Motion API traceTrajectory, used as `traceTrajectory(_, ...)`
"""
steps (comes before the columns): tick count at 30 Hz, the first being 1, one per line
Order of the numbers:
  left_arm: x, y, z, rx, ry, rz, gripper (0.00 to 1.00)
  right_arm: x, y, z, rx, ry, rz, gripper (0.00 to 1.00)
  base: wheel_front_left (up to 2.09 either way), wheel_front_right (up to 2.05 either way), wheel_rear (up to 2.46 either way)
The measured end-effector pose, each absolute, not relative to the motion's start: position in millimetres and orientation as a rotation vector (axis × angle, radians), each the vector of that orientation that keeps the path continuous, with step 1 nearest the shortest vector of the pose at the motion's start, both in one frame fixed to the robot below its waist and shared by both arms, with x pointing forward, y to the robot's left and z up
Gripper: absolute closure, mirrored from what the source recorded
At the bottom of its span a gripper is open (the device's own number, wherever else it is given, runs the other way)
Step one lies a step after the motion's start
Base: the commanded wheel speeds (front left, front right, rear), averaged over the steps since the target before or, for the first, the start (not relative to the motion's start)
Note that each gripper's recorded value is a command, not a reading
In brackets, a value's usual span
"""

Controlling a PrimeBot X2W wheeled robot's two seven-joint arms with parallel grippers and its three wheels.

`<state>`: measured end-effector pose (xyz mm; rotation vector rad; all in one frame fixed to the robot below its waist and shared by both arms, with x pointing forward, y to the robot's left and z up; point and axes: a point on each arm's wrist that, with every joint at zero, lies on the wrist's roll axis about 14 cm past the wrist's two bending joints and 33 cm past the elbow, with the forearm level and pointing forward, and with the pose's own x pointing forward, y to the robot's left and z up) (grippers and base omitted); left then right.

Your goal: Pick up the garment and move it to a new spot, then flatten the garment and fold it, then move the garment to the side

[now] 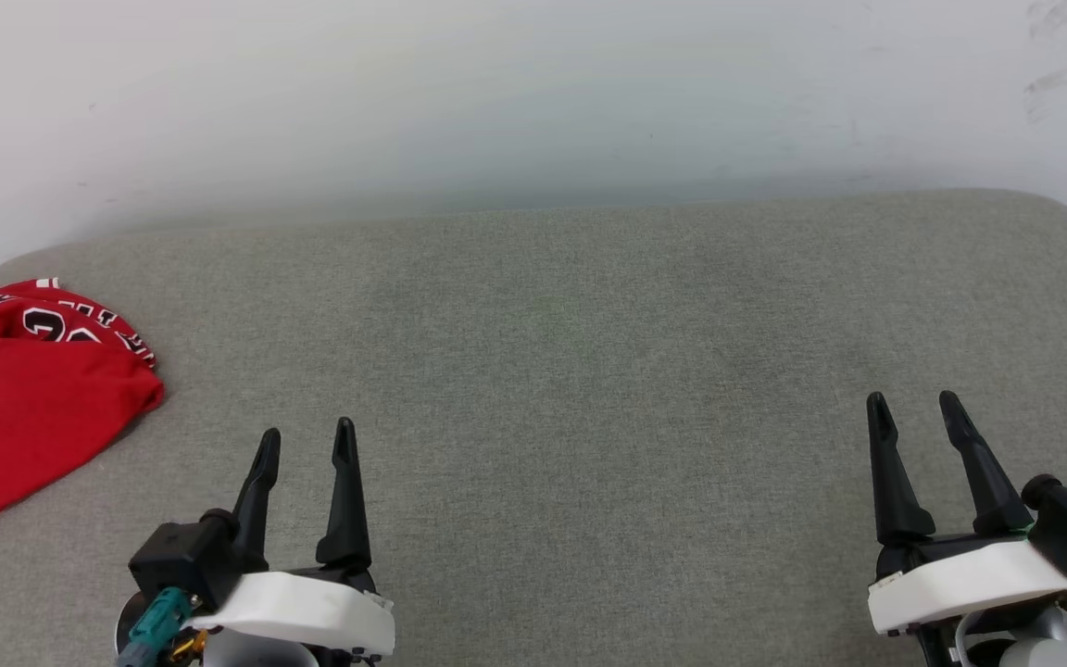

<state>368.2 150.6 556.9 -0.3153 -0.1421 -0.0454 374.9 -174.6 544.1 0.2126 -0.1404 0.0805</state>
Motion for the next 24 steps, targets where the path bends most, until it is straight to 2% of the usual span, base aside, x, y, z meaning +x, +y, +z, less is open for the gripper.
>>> traceTrajectory(14, 360, 132, 542, -0.079, -0.122, -0.069, 0.0, 373, -164, 543, 0.038, -0.151, 0.114, 0.0, 0.0, 0.0, 0.0)
traceTrajectory(24, 360, 127, 555, -0.158, -0.166, -0.077, 0.0, 373, -165, 552, 0.028, -0.193, 0.115, 0.0, 0.0, 0.0, 0.0)
